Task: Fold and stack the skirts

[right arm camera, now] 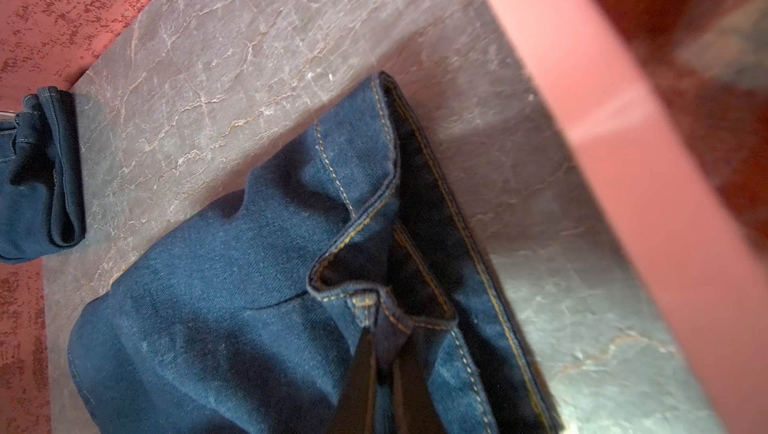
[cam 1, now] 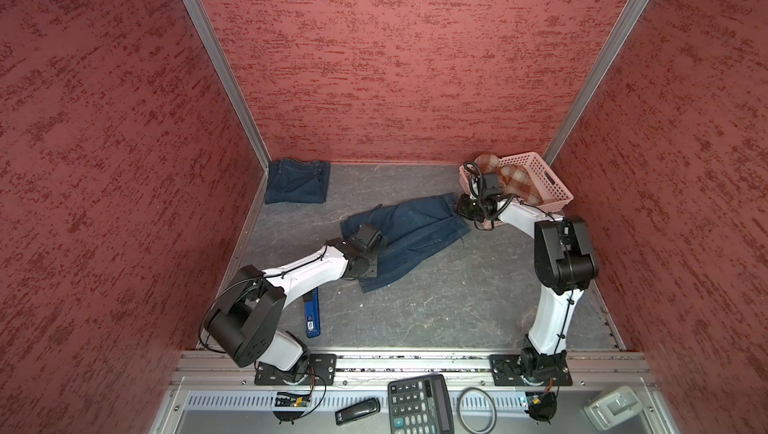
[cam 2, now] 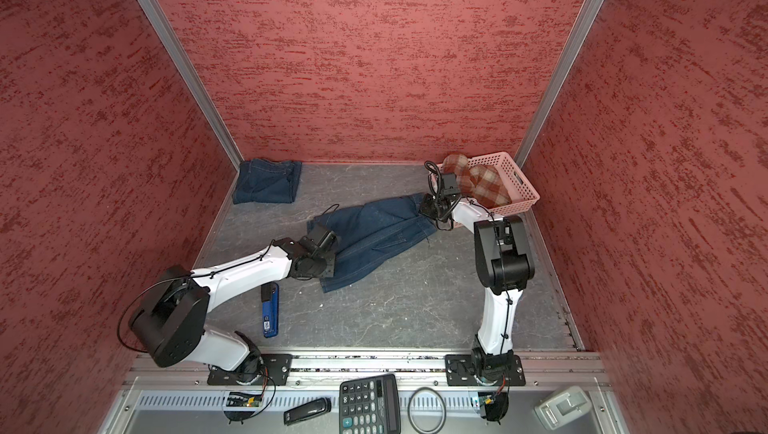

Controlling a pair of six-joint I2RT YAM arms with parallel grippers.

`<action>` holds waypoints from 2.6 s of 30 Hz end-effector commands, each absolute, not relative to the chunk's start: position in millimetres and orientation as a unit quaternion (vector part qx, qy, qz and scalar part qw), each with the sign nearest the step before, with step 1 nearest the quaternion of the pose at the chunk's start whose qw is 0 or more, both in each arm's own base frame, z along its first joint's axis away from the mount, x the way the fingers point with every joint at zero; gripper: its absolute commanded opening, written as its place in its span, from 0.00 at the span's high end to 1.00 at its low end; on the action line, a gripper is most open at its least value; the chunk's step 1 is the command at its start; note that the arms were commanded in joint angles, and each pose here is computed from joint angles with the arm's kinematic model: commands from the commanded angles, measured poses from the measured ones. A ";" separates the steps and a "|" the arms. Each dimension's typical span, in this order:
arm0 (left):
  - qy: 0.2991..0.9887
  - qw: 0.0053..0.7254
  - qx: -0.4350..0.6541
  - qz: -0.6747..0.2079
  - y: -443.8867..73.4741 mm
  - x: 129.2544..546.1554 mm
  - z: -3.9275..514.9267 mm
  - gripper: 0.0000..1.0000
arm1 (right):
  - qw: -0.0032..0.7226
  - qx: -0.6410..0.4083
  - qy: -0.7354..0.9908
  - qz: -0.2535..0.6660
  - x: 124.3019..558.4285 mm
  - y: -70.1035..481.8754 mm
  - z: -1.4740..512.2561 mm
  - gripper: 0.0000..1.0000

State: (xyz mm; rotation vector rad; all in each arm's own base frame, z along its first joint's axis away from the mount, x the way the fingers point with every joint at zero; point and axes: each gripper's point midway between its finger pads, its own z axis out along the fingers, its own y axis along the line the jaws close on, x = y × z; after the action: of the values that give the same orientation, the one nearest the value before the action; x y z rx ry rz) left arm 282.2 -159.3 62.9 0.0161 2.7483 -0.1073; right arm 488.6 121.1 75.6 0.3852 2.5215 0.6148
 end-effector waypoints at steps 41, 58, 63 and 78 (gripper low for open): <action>0.984 0.172 0.040 0.036 -156.8 221.9 34.8 1.00 | 0.239 0.185 0.946 0.115 404.9 77.6 46.8 0.98; 0.960 0.274 0.042 -0.051 -159.3 225.0 107.2 0.00 | 0.290 0.130 0.939 0.134 423.4 85.9 124.8 0.17; 0.956 0.282 0.013 -0.082 -157.0 245.7 121.4 0.00 | 0.266 0.124 0.946 0.138 418.9 89.4 102.7 0.15; 0.986 0.153 -0.051 -0.037 -144.5 273.5 44.9 0.13 | 0.212 0.125 0.962 0.115 408.3 88.2 34.4 0.19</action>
State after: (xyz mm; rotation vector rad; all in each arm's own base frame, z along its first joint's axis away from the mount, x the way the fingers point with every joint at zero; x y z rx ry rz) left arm 269.4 -148.4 48.3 -0.0864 2.8176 -0.0681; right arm 408.9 87.8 40.3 0.3606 2.6762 0.3256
